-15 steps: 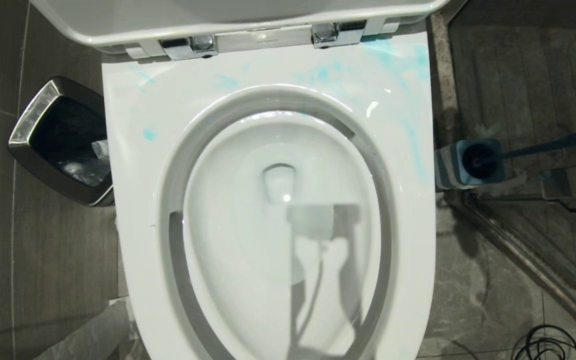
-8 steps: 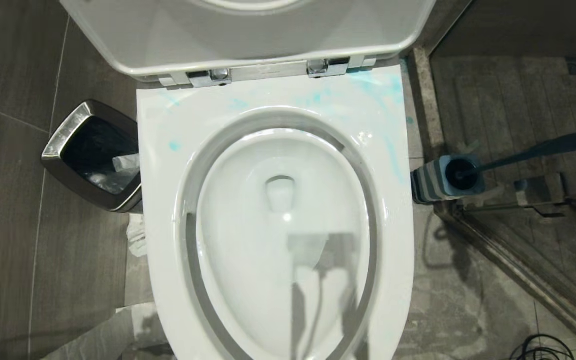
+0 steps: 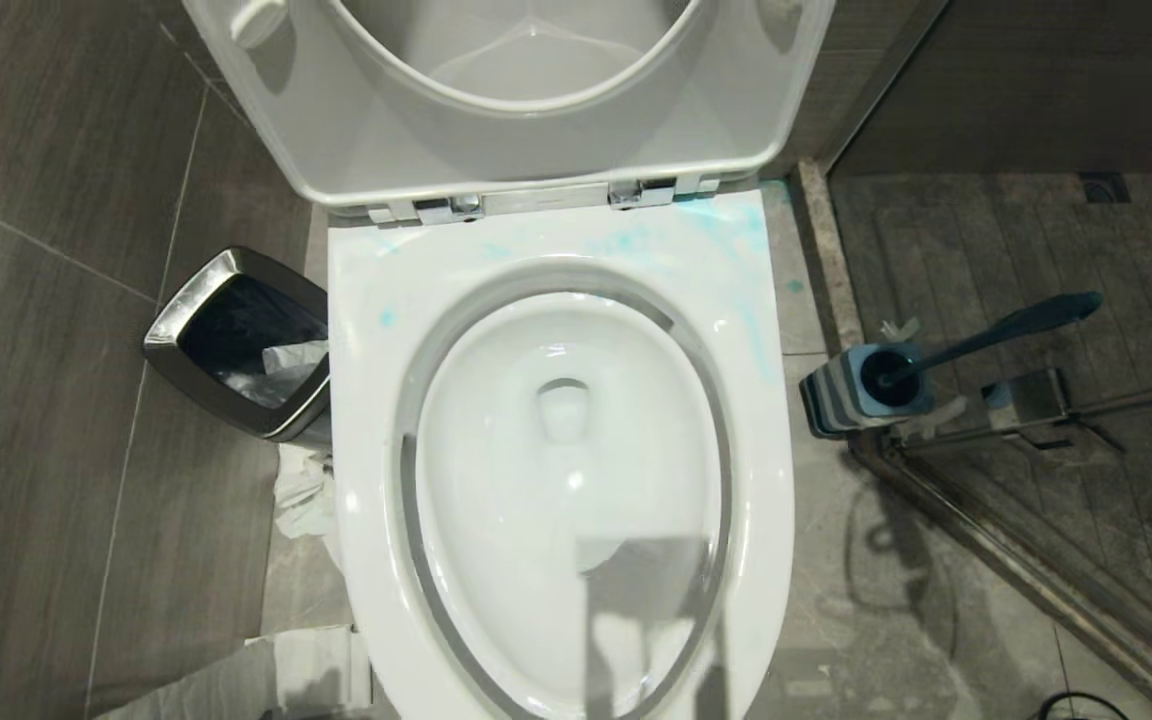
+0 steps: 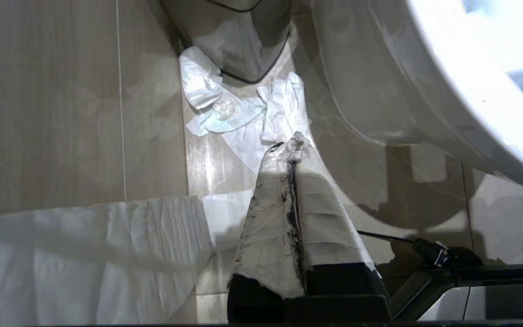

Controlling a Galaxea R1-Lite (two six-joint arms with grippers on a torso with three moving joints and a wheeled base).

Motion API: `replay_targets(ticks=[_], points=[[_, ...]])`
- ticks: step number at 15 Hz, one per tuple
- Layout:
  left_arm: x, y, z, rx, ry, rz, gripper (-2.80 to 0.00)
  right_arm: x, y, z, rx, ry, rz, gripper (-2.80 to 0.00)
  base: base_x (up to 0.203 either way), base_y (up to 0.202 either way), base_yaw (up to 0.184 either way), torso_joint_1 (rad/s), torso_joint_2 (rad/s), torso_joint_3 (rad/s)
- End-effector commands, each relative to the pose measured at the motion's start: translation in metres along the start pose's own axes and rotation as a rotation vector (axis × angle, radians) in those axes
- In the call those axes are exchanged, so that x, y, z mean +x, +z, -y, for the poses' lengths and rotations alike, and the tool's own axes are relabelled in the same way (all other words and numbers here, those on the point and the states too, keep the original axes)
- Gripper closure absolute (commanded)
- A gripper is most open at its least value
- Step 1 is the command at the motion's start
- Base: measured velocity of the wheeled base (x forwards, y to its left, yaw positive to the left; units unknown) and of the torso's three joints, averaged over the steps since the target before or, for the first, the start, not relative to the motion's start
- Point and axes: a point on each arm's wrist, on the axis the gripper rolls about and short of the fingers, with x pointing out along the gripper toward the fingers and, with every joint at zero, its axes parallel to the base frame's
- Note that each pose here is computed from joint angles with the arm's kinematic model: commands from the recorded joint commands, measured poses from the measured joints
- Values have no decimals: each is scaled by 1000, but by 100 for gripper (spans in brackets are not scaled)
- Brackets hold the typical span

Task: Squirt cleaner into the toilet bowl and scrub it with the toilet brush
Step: Pour in the cleaning agent

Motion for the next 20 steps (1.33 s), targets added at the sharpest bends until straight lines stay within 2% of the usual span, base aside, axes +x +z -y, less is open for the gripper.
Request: replay_targets(ticks=[1,5,8,12,14,16,20], points=[[0,0,0,1,0,0,0,2,-1,-1,-4,9,-1,0,0,0,0,-4,6,209],[0,0,0,1,-1,0,0,2,-2,-2,-21,39,-36,0,0,0,0,-3,1,182],[0,0,0,1,-1,0,0,25,-2,-9,-2,88,-42,0,0,0,0,-2,1,47],[0,0,0,0,-3,0,0,59,-3,-33,40,183,-50,0,0,0,0,0,0,0],[0,0,0,0,-3,-2,0,60,-2,-47,23,206,-95,0,0,0,0,0,0,0],[0,0,0,0,-3,0,0,53,-3,-61,-49,258,-178,0,0,0,0,0,0,0],[0,0,0,0,-3,0,0,41,-5,-75,-291,305,-297,0,0,0,0,0,0,0]])
